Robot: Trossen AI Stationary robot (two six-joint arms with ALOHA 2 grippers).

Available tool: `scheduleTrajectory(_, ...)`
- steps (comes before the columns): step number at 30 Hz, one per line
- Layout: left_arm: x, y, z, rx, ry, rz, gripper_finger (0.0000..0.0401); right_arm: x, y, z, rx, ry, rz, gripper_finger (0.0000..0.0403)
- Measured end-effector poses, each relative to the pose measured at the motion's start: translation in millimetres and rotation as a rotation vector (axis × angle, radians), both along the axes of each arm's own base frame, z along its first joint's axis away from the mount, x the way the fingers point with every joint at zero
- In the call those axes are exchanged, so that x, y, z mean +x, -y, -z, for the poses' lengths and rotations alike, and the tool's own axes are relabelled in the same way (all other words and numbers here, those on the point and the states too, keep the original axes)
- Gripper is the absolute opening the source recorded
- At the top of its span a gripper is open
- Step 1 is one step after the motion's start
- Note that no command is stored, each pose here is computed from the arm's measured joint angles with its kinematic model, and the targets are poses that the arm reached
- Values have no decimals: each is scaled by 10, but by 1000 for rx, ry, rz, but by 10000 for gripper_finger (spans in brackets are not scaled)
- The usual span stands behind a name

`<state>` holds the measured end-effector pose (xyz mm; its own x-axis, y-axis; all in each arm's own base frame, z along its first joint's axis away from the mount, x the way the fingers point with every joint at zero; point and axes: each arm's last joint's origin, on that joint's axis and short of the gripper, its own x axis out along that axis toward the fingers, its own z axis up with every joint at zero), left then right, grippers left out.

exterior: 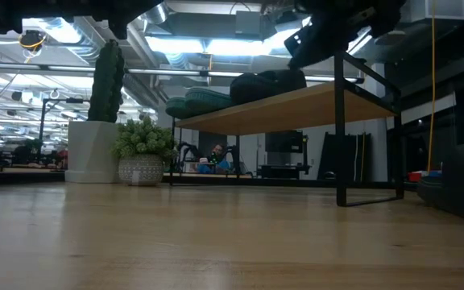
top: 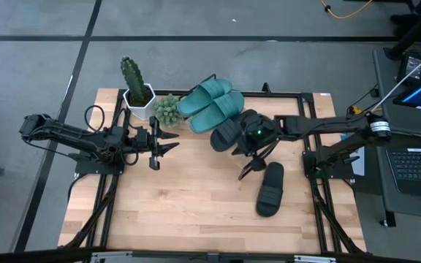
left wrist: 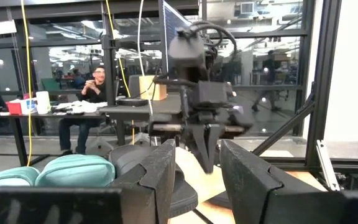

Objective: Pick and place slides into the shelf
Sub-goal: Put the top black slides on the shelf

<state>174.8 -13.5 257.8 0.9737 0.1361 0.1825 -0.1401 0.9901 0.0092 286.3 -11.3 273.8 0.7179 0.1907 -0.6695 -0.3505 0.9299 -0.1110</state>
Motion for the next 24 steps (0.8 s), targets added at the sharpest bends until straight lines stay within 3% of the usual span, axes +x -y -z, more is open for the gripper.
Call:
scheduleTrajectory(12,0,0,0,0,0,0,119,116,-83,141,-145,-41,164,1)
scheduleTrajectory(24,0,-1,0,-1,1,0,119,159,-75,96,-153,24,176,0)
